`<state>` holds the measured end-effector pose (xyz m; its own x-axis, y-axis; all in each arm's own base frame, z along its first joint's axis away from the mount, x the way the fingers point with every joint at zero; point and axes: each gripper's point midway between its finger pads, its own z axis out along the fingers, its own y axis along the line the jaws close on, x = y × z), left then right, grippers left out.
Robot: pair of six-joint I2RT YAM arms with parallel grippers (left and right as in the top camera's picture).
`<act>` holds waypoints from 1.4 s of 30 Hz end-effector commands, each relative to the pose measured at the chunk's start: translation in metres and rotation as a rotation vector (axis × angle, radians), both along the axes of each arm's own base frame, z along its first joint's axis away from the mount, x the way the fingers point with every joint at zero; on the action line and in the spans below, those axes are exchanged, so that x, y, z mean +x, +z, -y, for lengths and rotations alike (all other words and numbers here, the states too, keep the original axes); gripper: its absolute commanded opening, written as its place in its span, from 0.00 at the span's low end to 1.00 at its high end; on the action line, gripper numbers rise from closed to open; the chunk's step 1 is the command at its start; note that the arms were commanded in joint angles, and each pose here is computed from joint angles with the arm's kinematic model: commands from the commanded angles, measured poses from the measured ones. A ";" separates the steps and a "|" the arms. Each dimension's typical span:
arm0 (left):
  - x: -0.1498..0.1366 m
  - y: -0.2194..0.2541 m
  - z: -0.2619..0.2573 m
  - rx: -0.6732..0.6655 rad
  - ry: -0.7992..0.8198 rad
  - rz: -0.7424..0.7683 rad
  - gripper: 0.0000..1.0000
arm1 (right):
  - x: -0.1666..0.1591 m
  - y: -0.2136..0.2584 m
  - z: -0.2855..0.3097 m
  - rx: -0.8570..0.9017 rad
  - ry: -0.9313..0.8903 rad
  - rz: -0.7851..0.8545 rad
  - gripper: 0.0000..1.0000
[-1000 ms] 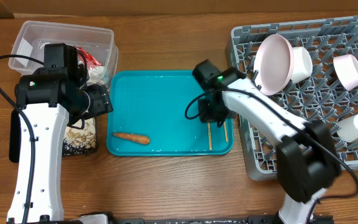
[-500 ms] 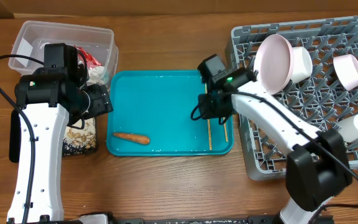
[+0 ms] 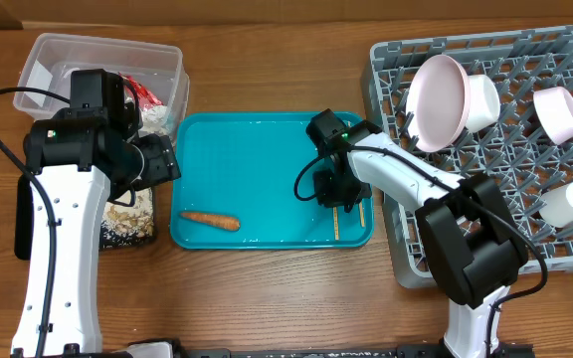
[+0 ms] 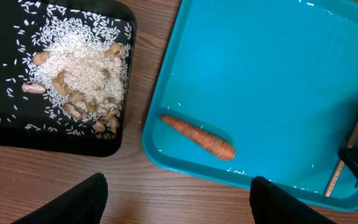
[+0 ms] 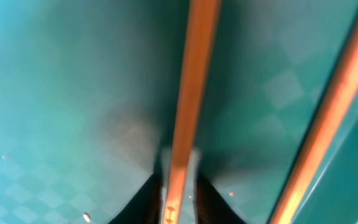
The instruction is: Sort waste into correct bins and load items into the dishwasher
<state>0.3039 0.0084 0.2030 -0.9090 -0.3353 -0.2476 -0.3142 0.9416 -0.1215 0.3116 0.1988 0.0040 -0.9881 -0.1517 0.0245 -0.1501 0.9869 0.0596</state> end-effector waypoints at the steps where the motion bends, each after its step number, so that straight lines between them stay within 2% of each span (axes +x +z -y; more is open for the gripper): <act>1: 0.003 0.009 -0.002 0.000 0.018 0.031 0.75 | -0.007 -0.015 0.004 -0.023 0.006 -0.042 0.07; 2: 0.003 0.009 -0.002 0.000 0.018 0.031 0.75 | -0.007 -0.015 0.004 -0.024 0.006 -0.042 0.04; 7: 0.003 0.009 -0.002 0.000 0.018 0.030 0.76 | -0.004 0.000 0.008 -0.034 0.001 -0.019 0.04; 11: 0.003 0.008 -0.002 0.000 0.018 0.029 0.76 | 0.012 0.041 0.014 -0.043 -0.007 0.087 0.04; 15: 0.002 0.008 -0.002 0.000 0.018 0.028 0.76 | 0.030 0.105 0.022 -0.004 0.022 0.261 0.04; 18: 0.003 0.008 -0.002 0.000 0.018 0.028 0.76 | 0.036 0.137 0.038 -0.001 0.075 0.351 0.04; 21: 0.003 0.008 -0.002 0.000 0.018 0.028 0.76 | 0.038 0.151 0.065 -0.057 0.050 0.384 0.04; 24: 0.002 0.008 -0.002 0.000 0.018 0.027 0.76 | 0.038 0.147 0.099 -0.130 -0.013 0.352 0.04; 31: 0.002 0.008 -0.002 -0.001 0.019 0.027 0.76 | 0.021 0.111 0.130 -0.134 -0.086 0.236 0.04; 36: 0.002 0.008 -0.002 -0.001 0.022 0.028 0.76 | 0.004 0.088 0.137 -0.151 -0.089 0.173 0.04; 42: 0.002 0.008 -0.002 -0.002 0.025 0.027 0.76 | -0.007 0.084 0.133 -0.140 -0.076 0.132 0.04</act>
